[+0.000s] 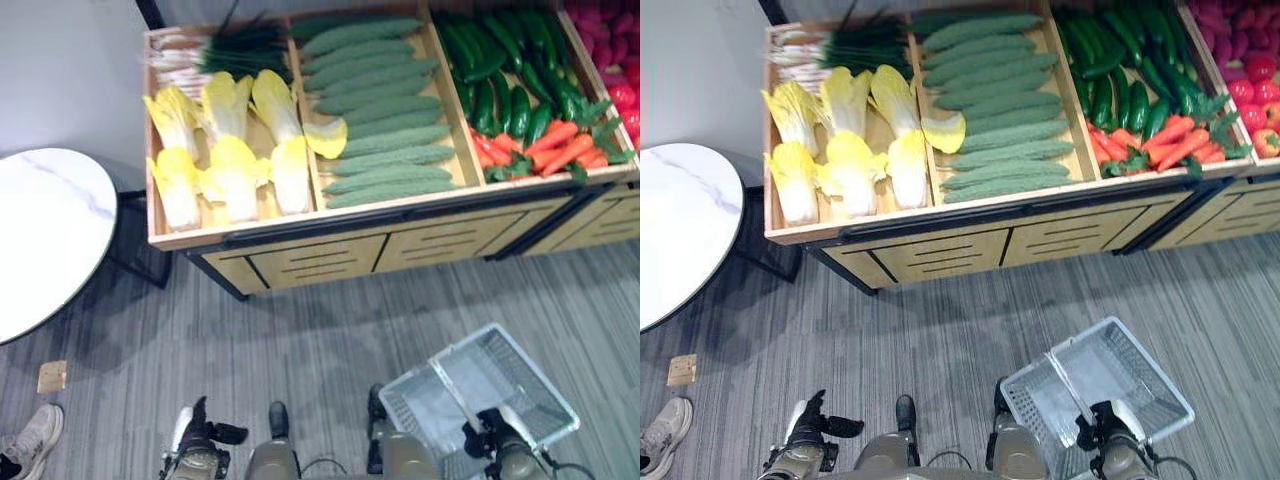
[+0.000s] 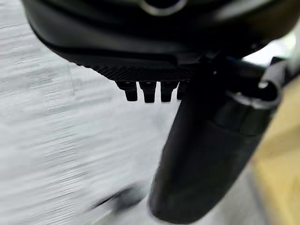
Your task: Get the vegetables into the basket
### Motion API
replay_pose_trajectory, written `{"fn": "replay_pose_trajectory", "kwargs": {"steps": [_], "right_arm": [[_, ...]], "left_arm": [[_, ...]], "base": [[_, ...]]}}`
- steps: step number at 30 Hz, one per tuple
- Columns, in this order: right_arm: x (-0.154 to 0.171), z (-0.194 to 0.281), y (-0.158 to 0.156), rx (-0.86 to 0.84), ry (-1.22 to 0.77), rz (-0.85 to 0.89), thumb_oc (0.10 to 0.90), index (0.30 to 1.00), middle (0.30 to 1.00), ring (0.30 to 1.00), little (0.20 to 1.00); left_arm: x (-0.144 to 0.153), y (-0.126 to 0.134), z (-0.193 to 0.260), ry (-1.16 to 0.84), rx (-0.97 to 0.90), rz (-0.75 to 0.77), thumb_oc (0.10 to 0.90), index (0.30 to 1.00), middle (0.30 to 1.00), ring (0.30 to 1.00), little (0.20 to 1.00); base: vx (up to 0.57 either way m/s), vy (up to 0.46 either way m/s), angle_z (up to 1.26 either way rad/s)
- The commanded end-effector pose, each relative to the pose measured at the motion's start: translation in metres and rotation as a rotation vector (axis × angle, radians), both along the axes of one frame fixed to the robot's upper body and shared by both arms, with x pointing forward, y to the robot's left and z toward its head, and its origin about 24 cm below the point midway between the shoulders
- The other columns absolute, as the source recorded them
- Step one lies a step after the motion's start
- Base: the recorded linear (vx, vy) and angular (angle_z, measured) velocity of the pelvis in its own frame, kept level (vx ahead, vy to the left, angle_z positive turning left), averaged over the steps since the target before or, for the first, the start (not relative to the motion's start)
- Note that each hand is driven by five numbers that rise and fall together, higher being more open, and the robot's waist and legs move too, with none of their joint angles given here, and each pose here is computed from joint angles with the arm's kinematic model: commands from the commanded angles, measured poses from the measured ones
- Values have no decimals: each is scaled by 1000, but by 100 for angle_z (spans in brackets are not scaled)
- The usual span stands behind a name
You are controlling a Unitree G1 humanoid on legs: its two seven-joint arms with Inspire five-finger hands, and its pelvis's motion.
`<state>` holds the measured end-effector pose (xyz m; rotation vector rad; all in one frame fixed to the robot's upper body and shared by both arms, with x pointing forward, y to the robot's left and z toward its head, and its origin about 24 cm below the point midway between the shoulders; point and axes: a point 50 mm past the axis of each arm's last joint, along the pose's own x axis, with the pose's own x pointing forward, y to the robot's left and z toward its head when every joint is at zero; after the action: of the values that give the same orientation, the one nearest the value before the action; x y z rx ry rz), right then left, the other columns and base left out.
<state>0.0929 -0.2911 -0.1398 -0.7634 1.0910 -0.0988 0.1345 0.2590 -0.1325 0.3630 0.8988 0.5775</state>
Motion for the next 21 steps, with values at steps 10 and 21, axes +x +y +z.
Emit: {"fn": "replay_pose_trajectory", "kwargs": {"steps": [10, 21], "right_arm": [[-22, -9, 17, 26, 51, 83, 400, 300, 300, 300, 300], [-9, -6, 19, 34, 31, 181, 400, 300, 300, 300, 300]], "left_arm": [[61, 81, 162, -833, 582, 292, 900, 1000, 1000, 1000, 1000], [114, 76, 259, -1151, 737, 157, 900, 1000, 1000, 1000, 1000]], "base": [[3, 36, 2], [-13, 10, -9]]}}
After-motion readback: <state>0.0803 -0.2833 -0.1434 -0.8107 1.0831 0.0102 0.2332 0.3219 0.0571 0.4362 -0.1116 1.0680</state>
